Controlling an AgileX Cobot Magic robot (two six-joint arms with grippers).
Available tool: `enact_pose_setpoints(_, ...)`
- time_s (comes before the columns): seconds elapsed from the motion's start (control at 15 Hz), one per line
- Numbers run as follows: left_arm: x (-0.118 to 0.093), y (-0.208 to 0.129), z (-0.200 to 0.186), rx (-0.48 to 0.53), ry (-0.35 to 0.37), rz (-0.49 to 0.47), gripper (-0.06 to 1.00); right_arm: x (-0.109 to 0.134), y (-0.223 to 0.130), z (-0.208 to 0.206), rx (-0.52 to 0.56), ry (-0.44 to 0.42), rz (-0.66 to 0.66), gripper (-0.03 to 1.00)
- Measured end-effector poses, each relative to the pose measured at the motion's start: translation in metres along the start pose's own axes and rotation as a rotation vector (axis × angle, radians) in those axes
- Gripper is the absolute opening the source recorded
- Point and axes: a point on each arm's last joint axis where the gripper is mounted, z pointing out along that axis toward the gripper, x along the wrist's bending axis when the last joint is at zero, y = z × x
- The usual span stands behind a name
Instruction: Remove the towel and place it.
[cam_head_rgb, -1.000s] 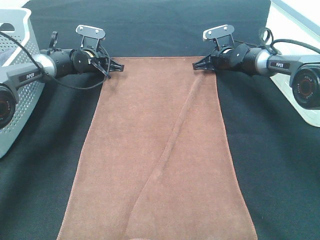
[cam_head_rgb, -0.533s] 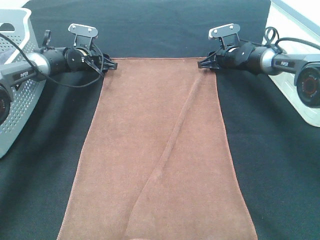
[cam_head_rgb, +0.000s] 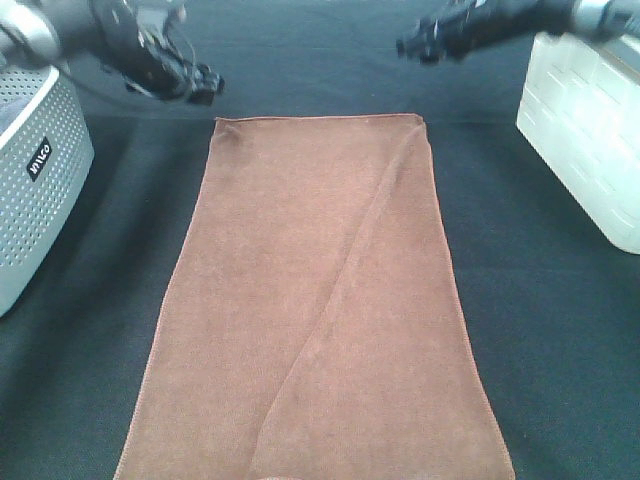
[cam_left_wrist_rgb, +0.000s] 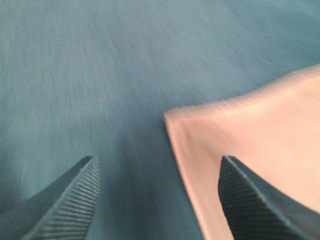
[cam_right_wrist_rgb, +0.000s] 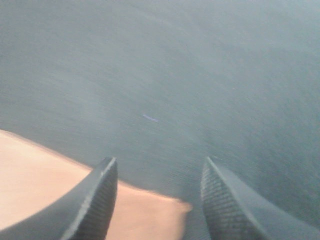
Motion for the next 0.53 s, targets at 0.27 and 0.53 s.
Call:
enact_pose_setpoints(0.27,-0.008,0.018,-0.056,0.166,-0.068,-0.071,0.64,0.006,0.037,-0.063,0.195,0.071,0.045,0.50)
enact_pose_setpoints(0.53,-0.013,0.021,-0.098,0.330,-0.101,-0.106,0.64,0.011,0.048,-0.123,0.477,0.097,0.071,0.50)
